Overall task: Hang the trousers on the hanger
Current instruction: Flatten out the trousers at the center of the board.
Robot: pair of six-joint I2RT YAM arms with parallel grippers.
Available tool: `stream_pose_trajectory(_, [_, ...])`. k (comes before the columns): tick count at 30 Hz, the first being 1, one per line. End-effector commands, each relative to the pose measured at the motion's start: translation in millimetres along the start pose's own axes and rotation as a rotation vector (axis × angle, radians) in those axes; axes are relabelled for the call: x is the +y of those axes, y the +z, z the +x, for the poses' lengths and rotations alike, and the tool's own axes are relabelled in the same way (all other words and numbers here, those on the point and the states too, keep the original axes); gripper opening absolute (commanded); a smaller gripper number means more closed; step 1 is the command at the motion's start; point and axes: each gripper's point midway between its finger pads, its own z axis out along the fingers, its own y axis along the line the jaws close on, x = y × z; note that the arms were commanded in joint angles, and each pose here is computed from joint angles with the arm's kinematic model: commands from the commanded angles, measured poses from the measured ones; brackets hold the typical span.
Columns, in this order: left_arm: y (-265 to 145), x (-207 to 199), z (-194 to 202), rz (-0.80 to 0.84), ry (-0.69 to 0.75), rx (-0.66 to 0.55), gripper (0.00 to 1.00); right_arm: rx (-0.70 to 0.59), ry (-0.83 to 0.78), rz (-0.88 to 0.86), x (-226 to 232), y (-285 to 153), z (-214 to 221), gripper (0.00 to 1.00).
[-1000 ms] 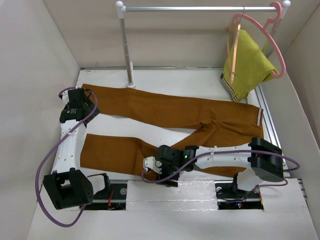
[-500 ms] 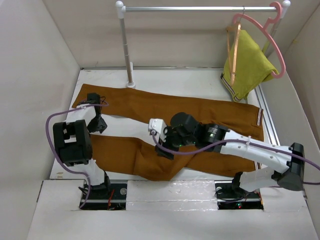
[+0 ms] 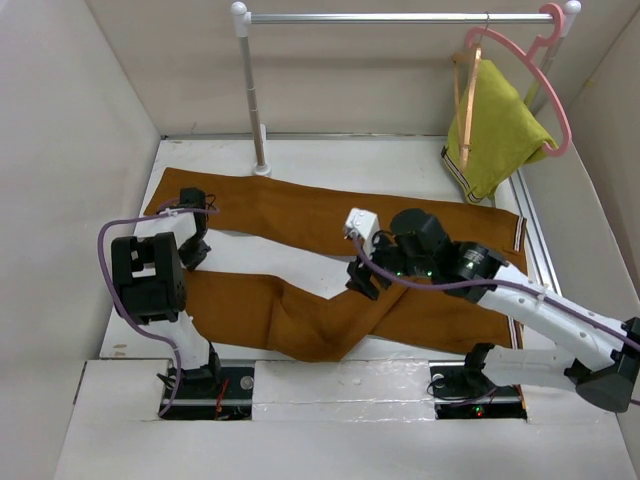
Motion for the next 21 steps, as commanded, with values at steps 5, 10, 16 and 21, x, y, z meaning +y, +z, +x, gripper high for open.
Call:
stream_pose_trajectory(5, [-4.9,1.6,-6.4,0.001,-0.051,0.007,0.00,-0.014,0.118,0.214,-70.2,-47.7,15.5,0.72])
stream_pose_trajectory(10, [-76.5,5.4,-109.9,0.082,-0.184,-0.246,0.00,0.043,0.296,0.312,-102.3,-58.0,67.5,0.72])
stream_pose_trajectory(16, [-81.7,31.8,-146.2,-0.054,-0.224,-0.347,0.00,0.030,0.484,0.464,-137.0,-84.6,113.6,0.72])
stream_pose_trajectory(21, [-72.6,50.1,-175.3,-0.190,-0.308,-0.391,0.00,0.024,0.616,0.607,-168.2,-110.7,146.4,0.73])
